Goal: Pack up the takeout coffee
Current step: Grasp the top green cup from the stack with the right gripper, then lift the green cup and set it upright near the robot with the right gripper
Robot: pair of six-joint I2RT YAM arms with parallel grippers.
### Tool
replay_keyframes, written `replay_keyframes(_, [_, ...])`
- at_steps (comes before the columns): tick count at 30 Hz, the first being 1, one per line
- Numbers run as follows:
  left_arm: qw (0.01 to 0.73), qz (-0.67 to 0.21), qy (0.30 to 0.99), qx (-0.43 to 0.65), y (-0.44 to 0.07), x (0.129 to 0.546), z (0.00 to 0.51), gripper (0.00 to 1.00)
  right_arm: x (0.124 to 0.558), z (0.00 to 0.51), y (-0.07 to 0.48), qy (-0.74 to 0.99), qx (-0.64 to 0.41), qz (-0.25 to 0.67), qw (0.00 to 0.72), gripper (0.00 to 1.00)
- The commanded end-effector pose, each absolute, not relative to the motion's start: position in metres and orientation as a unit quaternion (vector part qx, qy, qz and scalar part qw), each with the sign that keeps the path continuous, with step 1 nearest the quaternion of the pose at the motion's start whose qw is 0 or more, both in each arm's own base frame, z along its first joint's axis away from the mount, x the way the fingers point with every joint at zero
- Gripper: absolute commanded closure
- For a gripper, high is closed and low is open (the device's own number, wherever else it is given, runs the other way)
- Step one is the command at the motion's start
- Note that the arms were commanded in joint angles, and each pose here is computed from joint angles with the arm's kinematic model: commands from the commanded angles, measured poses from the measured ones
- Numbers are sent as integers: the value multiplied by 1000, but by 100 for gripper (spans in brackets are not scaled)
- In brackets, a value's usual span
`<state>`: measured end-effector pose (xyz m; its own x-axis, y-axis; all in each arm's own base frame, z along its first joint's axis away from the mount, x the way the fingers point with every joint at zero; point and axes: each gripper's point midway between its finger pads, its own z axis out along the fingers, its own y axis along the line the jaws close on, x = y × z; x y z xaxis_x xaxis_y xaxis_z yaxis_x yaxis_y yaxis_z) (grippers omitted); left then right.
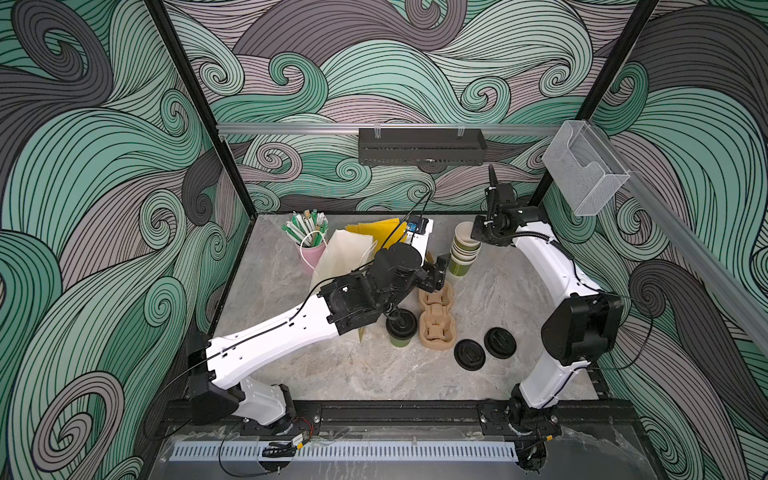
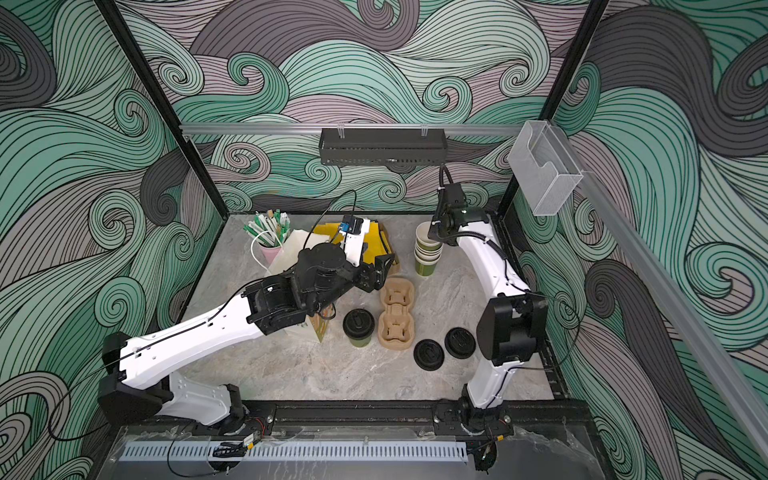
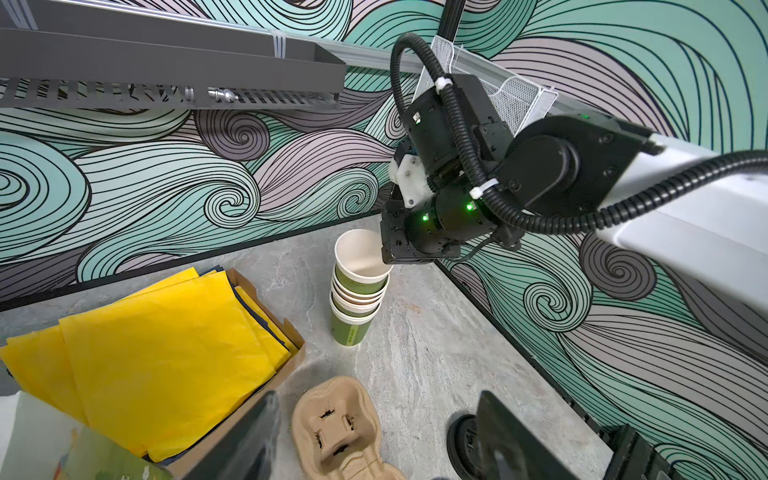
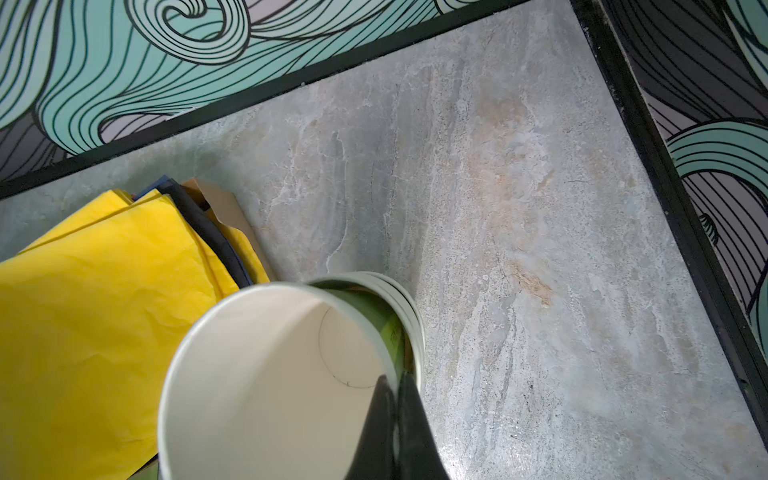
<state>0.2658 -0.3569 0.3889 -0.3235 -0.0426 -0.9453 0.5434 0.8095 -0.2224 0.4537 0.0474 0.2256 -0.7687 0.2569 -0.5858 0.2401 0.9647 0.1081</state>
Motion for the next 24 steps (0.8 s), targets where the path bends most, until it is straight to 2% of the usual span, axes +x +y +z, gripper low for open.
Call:
replay_keyframes(1, [570, -269, 764, 142, -347, 268, 399, 24, 453, 255, 44, 926, 147, 36, 347, 98])
replay_keyframes(6, [570, -268, 764, 141, -346, 268, 400, 24, 448, 277, 44, 917, 144, 50, 368, 99])
replay_keyframes(14, [569, -257, 769, 135, -338, 268, 402, 25, 416, 351, 52, 883, 115, 95, 446, 98])
replay_keyframes(20, [579, -281, 756, 119, -316, 256, 415, 25, 357, 380, 86, 877, 43, 136, 459, 99])
replay_keyframes(24, [573, -300, 753, 124, -295, 238, 416, 24, 306, 379, 110, 879, -23, 152, 452, 99])
